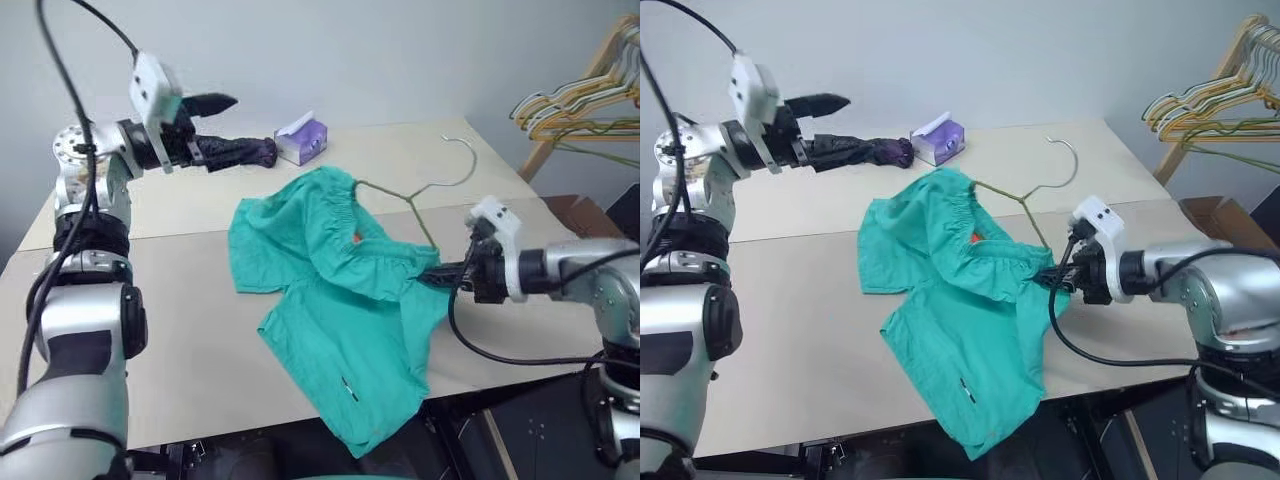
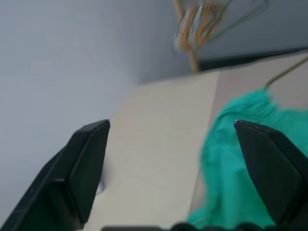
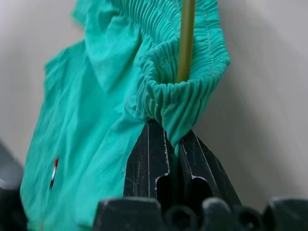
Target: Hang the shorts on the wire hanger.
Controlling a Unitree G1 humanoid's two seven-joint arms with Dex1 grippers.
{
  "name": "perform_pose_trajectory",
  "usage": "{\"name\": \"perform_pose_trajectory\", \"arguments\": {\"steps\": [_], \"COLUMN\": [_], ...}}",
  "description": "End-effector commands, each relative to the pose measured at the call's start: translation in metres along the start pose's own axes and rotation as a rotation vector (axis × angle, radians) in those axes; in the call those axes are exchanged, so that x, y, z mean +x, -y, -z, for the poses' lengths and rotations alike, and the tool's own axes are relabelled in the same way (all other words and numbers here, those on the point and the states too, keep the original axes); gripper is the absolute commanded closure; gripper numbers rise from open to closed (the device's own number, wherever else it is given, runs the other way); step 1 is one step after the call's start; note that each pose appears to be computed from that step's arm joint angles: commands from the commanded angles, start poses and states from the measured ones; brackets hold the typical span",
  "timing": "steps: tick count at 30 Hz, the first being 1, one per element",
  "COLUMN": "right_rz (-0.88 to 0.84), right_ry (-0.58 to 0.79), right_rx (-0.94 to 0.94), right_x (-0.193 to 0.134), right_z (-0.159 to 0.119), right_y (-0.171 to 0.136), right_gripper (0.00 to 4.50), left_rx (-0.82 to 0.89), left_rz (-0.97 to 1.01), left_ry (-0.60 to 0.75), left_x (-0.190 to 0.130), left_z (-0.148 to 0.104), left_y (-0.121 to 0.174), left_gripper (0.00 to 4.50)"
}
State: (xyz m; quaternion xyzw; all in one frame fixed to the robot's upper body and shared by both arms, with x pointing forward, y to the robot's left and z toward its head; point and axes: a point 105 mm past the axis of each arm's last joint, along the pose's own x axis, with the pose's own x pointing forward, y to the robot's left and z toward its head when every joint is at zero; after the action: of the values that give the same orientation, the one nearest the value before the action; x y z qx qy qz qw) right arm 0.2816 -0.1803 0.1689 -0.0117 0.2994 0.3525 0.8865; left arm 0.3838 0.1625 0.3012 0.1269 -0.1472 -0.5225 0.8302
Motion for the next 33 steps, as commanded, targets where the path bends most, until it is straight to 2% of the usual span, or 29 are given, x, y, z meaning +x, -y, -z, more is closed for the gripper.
{"name": "perform_pose_trajectory", "arguments": {"steps": [1, 3, 8, 16, 25, 29, 33], "right_rz": [0.182, 0.269, 0.456, 0.679, 0.902, 1.034, 1.074], "right_ry": [0.105, 0.106, 0.163, 0.187, 0.222, 0.25, 0.281], "right_rx": [0.074, 0.129, 0.274, 0.441, 0.595, 0.643, 0.676], "right_x": [-0.019, -0.021, -0.034, -0.061, -0.114, -0.145, -0.164], "right_z": [0.007, 0.02, 0.039, 0.054, 0.046, 0.032, 0.012], "right_y": [0.016, 0.026, 0.049, 0.078, 0.108, 0.123, 0.134], "right_gripper": [4.5, 4.5, 4.5, 4.5, 4.5, 4.5, 4.5], "left_rx": [-0.092, -0.165, -0.254, -0.278, -0.257, -0.246, -0.246], "left_rz": [0.074, 0.093, 0.146, 0.202, 0.214, 0.225, 0.226], "left_ry": [0.144, 0.202, 0.249, 0.275, 0.29, 0.286, 0.283], "left_x": [0.013, 0.022, 0.034, 0.035, 0.038, 0.039, 0.038], "left_z": [-0.029, -0.041, -0.059, -0.075, -0.075, -0.073, -0.07], "left_y": [0.031, 0.048, 0.076, 0.081, 0.079, 0.081, 0.081], "left_gripper": [0.03, 0.03, 0.03, 0.03, 0.03, 0.03, 0.03]}}
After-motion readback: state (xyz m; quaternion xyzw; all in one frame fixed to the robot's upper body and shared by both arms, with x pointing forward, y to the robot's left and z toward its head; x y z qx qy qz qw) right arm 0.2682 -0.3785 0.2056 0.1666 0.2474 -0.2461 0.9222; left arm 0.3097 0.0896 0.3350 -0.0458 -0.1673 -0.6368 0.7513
